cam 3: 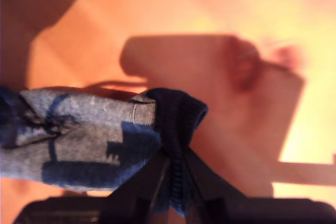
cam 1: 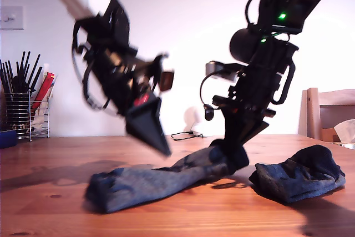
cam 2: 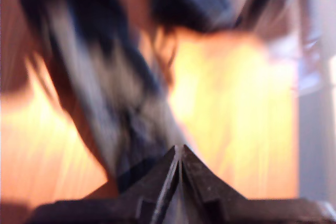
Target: Fold the socks in front of you. After folding them, place them to the right side.
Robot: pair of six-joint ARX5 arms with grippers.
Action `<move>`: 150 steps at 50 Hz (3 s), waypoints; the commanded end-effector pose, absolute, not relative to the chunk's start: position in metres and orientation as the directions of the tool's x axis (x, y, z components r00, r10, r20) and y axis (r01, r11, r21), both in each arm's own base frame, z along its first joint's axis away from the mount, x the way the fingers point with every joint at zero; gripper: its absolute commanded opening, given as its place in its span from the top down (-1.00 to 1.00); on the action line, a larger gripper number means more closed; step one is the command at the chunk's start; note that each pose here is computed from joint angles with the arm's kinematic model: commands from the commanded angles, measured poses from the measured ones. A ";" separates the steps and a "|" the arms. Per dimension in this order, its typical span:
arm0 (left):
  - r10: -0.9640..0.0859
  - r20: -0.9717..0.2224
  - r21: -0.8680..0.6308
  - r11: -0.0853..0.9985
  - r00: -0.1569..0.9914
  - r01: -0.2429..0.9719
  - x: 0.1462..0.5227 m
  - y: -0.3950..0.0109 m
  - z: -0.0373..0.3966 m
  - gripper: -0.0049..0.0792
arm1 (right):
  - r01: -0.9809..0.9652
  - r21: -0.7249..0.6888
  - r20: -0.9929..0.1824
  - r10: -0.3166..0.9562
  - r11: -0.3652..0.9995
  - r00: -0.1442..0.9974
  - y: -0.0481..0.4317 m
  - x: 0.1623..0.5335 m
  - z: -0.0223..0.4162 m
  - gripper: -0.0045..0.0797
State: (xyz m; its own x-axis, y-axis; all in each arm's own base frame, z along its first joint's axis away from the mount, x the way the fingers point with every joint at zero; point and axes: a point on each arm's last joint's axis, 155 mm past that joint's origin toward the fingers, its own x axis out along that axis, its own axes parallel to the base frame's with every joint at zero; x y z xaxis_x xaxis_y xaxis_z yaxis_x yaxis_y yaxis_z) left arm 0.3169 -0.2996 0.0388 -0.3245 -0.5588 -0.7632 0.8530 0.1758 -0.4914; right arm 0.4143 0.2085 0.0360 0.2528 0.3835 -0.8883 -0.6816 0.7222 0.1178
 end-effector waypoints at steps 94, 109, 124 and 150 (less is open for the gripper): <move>-0.680 -0.731 -0.357 0.327 -0.044 0.875 0.371 -0.325 0.037 0.93 | -0.784 0.265 -0.873 0.485 0.561 0.052 0.284 0.359 0.100 0.92; -0.644 -0.764 -0.307 0.407 0.032 0.860 0.383 -0.293 0.066 0.93 | -0.791 0.256 -0.870 0.489 0.555 0.061 0.286 0.362 0.101 0.92; -0.516 -0.856 -0.280 0.443 -0.013 0.852 0.367 -0.263 0.047 0.93 | -0.799 0.249 -0.868 0.492 0.547 0.066 0.286 0.363 0.102 0.92; -0.453 -0.889 -0.311 0.487 -0.068 0.816 0.343 -0.232 -0.002 0.93 | -0.803 0.245 -0.865 0.496 0.543 0.071 0.287 0.364 0.102 0.92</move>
State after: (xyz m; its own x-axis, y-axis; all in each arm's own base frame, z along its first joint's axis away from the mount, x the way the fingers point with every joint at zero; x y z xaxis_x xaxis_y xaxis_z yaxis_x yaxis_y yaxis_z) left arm 0.3462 -0.2335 0.0134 -0.0475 -0.4595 -0.8869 0.8204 0.4885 -0.2971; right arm 0.3642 0.2846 0.1001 0.0694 0.4895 -0.8692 -0.7973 0.5509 0.2467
